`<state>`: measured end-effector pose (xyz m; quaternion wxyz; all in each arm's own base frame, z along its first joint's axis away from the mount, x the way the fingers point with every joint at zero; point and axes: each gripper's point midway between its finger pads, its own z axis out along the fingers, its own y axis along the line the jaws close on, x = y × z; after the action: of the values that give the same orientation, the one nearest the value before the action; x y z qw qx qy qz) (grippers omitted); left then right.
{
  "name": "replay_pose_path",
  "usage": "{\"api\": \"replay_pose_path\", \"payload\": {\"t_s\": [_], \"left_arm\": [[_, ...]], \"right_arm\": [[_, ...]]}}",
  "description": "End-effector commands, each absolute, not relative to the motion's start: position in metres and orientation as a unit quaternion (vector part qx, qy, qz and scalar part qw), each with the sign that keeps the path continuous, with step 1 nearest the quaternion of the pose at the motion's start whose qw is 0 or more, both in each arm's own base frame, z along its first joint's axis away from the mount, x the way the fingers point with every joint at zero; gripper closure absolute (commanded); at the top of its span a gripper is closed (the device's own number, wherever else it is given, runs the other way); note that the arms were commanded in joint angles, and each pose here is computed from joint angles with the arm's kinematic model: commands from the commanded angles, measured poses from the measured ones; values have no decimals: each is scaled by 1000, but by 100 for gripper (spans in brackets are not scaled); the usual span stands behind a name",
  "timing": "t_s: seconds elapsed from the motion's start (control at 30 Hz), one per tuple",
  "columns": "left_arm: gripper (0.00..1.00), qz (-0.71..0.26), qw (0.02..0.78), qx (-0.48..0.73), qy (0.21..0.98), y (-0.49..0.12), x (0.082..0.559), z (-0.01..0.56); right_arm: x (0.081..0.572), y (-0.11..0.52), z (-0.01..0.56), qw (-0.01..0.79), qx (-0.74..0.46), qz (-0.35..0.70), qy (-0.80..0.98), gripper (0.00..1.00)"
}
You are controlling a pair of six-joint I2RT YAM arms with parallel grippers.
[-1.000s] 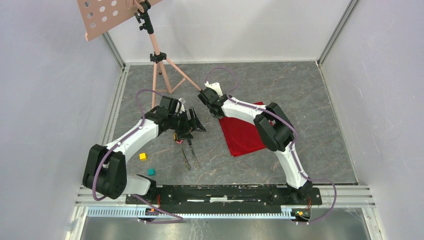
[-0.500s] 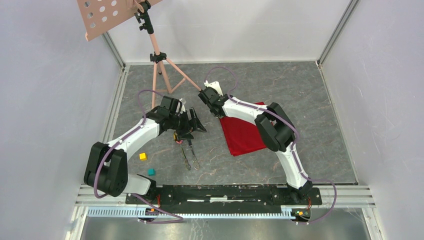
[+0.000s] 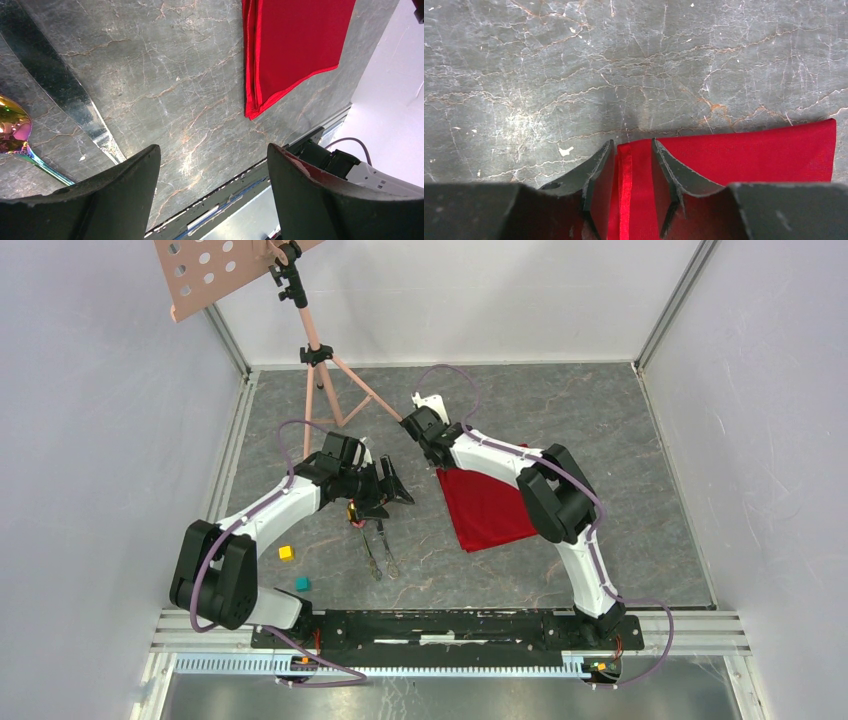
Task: Fold the napkin into a case and place the utensils inside
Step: Smooth out the rectangle-folded napkin at the center of the board.
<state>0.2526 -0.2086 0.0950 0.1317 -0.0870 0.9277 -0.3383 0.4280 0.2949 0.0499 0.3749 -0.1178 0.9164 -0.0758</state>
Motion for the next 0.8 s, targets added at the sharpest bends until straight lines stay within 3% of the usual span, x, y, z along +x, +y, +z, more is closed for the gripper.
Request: {"api": "replay_pose_path", "payload": {"t_s": [0.0, 0.53, 0.77], "left_arm": [[15, -352, 139, -89, 921, -213, 259, 100], [15, -348, 136, -89, 923, -212, 260, 97], [15, -350, 129, -94, 923, -214, 261, 91]], "right_arm": [[440, 299, 64, 393, -110, -65, 911, 62], [437, 301, 31, 369, -117, -64, 920, 63], [440, 300, 37, 376, -117, -64, 917, 84]]}}
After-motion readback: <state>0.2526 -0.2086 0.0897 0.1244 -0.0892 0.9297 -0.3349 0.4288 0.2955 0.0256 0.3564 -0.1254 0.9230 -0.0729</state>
